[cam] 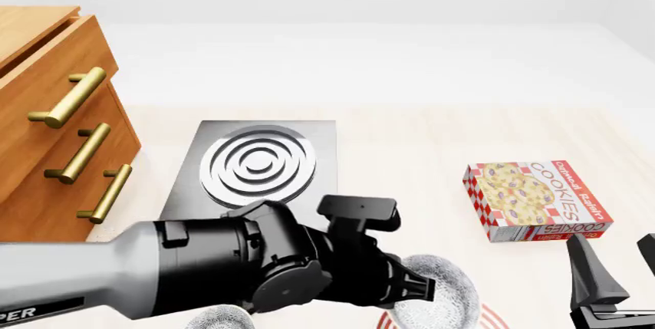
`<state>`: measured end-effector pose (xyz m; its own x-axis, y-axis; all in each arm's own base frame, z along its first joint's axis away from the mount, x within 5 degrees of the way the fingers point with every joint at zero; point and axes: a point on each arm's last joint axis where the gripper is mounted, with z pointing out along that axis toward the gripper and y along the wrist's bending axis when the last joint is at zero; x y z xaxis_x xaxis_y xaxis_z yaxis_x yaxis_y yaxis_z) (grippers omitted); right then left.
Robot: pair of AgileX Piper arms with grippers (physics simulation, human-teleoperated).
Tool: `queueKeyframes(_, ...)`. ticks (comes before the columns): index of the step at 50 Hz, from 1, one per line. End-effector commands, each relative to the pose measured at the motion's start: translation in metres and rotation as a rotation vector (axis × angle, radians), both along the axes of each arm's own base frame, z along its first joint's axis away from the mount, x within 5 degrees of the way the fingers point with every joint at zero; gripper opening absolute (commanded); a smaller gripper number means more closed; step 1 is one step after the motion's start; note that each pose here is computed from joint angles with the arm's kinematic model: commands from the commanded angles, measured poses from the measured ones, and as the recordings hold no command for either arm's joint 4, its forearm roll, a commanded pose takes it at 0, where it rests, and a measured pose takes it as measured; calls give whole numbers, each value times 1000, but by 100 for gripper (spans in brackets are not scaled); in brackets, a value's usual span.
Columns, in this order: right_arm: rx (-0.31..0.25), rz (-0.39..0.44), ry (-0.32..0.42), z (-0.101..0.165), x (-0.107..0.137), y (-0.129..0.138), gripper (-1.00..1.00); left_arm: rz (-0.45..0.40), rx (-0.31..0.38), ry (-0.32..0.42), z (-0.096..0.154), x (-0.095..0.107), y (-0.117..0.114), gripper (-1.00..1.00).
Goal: Pick the akita bowl on the wooden cabinet and place it on the plate.
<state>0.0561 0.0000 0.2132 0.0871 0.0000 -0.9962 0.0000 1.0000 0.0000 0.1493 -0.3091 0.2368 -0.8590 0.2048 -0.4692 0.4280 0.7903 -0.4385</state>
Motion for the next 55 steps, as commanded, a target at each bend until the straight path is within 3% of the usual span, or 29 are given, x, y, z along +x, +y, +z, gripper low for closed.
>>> queueKeyframes(1,0,0,0,0,0,0,100,-2,-6,6,-5,0,-7,-100)
queueKeyframes(31,0,0,0,0,0,0,100,1,2,31,-25,1,-26,-100)
queueKeyframes(55,0,0,0,0,0,0,100,24,4,36,-38,7,-25,-100)
